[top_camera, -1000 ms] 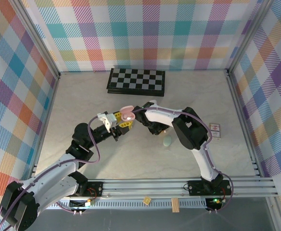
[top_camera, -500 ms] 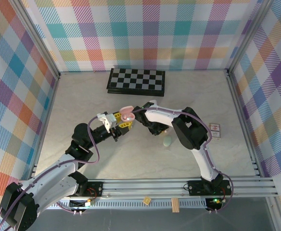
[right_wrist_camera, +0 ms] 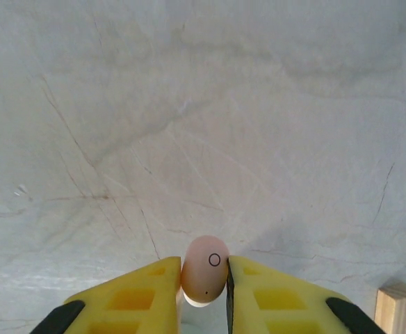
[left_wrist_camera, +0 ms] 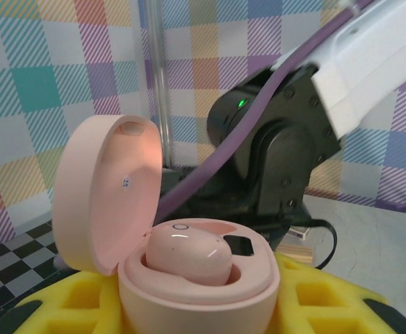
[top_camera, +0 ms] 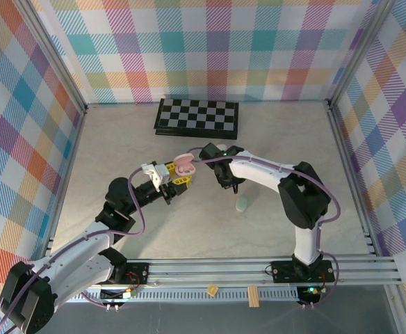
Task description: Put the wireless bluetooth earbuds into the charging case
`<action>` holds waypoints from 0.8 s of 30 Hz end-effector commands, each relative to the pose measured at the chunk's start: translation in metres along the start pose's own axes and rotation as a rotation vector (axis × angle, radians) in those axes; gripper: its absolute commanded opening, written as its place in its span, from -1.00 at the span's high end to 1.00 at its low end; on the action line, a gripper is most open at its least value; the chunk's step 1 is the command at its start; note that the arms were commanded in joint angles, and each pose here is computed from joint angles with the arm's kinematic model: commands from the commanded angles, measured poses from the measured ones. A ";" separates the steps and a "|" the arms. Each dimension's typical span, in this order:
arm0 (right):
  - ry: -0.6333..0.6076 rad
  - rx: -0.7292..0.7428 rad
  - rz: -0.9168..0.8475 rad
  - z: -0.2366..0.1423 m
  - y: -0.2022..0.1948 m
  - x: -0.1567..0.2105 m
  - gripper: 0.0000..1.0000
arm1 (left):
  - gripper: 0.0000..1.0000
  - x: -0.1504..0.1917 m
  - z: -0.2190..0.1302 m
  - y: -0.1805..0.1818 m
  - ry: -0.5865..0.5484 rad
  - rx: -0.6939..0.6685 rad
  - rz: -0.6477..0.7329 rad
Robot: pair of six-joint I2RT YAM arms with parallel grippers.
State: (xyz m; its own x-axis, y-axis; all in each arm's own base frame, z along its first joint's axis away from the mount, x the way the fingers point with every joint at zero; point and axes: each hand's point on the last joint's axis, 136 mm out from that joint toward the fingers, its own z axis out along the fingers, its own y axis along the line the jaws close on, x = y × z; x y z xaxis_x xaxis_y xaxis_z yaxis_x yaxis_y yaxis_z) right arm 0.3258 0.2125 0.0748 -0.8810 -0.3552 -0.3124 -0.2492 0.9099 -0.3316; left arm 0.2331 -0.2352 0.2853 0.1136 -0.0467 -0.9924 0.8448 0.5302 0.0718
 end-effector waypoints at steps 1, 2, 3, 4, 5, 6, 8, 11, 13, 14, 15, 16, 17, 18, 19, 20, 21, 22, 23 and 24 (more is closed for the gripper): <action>-0.085 -0.071 0.041 -0.013 -0.003 -0.017 0.56 | 0.35 -0.009 0.001 -0.001 -0.031 0.015 0.014; -0.100 -0.090 0.056 -0.016 -0.005 -0.019 0.56 | 0.35 -0.010 0.001 -0.001 -0.032 0.015 0.014; -0.114 -0.109 0.070 -0.021 -0.007 -0.022 0.56 | 0.35 -0.009 0.001 -0.001 -0.029 0.012 0.013; -0.128 -0.126 0.081 -0.025 -0.009 -0.024 0.56 | 0.35 -0.008 0.001 0.000 -0.027 0.011 0.012; -0.143 -0.147 0.095 -0.030 -0.011 -0.027 0.56 | 0.35 -0.007 0.001 0.000 -0.022 0.008 0.009; -0.159 -0.170 0.105 -0.035 -0.013 -0.029 0.56 | 0.35 -0.005 0.001 0.001 -0.018 0.004 0.007; -0.186 -0.210 0.120 -0.044 -0.017 -0.034 0.56 | 0.35 -0.002 0.001 0.002 -0.014 -0.002 0.002; -0.224 -0.279 0.143 -0.058 -0.021 -0.041 0.56 | 0.35 0.002 0.003 0.003 -0.012 -0.004 -0.010; -0.223 -0.304 0.156 -0.062 -0.024 -0.042 0.56 | 0.35 0.001 0.004 0.003 -0.016 -0.001 -0.012; -0.224 -0.311 0.158 -0.063 -0.024 -0.042 0.56 | 0.34 0.001 0.004 0.003 -0.018 -0.002 -0.013; -0.225 -0.317 0.159 -0.064 -0.025 -0.042 0.56 | 0.35 0.001 0.005 0.003 -0.019 0.000 -0.014; -0.230 -0.323 0.160 -0.066 -0.025 -0.042 0.56 | 0.35 0.000 0.005 0.004 -0.020 -0.001 -0.014; -0.239 -0.342 0.158 -0.069 -0.023 -0.042 0.56 | 0.35 0.001 0.006 0.004 -0.016 -0.002 -0.014; -0.247 -0.362 0.160 -0.072 -0.022 -0.043 0.56 | 0.35 0.002 0.006 0.005 -0.012 -0.005 -0.016; -0.255 -0.385 0.163 -0.075 -0.020 -0.043 0.56 | 0.35 0.002 0.007 0.005 -0.010 -0.006 -0.017; -0.262 -0.414 0.159 -0.077 -0.018 -0.042 0.56 | 0.35 0.003 0.007 0.006 -0.005 -0.010 -0.020; -0.264 -0.433 0.157 -0.077 -0.016 -0.041 0.56 | 0.35 0.004 0.008 0.006 -0.001 -0.010 -0.023; -0.260 -0.439 0.162 -0.074 -0.016 -0.040 0.57 | 0.35 0.003 0.008 0.007 -0.002 -0.010 -0.023; -0.242 -0.439 0.162 -0.068 -0.015 -0.036 0.57 | 0.35 0.003 0.009 0.007 -0.001 -0.009 -0.024; -0.220 -0.430 0.159 -0.060 -0.014 -0.032 0.57 | 0.35 0.003 0.009 0.007 -0.001 -0.009 -0.026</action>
State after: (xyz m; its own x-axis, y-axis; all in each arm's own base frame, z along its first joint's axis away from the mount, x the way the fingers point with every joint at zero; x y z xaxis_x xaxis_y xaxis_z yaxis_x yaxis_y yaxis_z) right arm 0.3351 0.2186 0.1463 -0.8274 -0.1991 -0.5252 -0.2755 0.9587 0.0705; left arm 0.2424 -0.2402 0.2713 0.0692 -0.0334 -0.9970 0.8455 0.5324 0.0408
